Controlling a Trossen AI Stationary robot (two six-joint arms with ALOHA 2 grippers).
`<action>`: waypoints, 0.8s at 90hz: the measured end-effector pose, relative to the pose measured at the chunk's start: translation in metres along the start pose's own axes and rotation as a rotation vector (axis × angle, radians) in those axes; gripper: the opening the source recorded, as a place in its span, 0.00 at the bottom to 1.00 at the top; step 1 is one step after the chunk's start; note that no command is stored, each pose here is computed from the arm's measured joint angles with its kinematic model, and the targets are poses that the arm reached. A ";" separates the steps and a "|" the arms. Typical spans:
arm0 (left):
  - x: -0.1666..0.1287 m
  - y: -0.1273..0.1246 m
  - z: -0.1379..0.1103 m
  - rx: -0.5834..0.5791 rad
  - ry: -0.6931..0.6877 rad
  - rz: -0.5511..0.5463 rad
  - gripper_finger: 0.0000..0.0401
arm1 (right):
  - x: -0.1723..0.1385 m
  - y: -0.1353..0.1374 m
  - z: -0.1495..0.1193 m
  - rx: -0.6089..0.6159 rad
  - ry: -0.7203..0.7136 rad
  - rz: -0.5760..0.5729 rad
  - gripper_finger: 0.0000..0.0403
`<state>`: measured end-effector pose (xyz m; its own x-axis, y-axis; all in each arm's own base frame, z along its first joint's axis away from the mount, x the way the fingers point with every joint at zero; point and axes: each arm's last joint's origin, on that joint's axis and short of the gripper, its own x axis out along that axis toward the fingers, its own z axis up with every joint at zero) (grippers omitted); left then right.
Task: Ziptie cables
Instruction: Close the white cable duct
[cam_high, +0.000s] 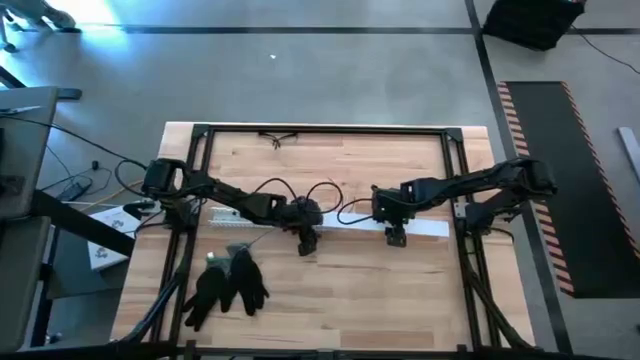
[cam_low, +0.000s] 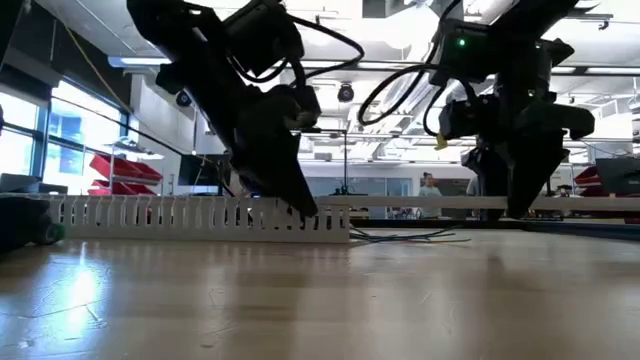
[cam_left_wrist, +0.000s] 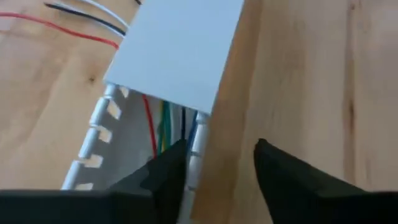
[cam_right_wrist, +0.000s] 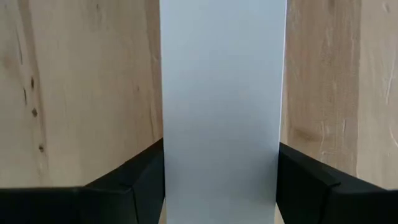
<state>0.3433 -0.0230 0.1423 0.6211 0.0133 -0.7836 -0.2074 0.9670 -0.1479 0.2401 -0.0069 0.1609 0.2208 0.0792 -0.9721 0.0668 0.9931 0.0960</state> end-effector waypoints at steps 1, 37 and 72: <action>0.000 0.000 0.000 -0.002 0.004 0.002 0.46 | 0.000 0.000 0.000 0.000 0.001 0.000 0.55; -0.033 -0.001 0.021 0.013 0.097 0.169 0.49 | 0.000 0.000 -0.001 -0.002 0.007 -0.001 0.55; -0.040 0.010 0.015 0.132 0.186 0.276 0.44 | 0.000 0.000 0.000 -0.011 -0.001 -0.005 0.55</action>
<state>0.3279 -0.0099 0.1815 0.4044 0.2439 -0.8814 -0.2412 0.9581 0.1544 0.2402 -0.0071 0.1609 0.2219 0.0746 -0.9722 0.0569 0.9944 0.0892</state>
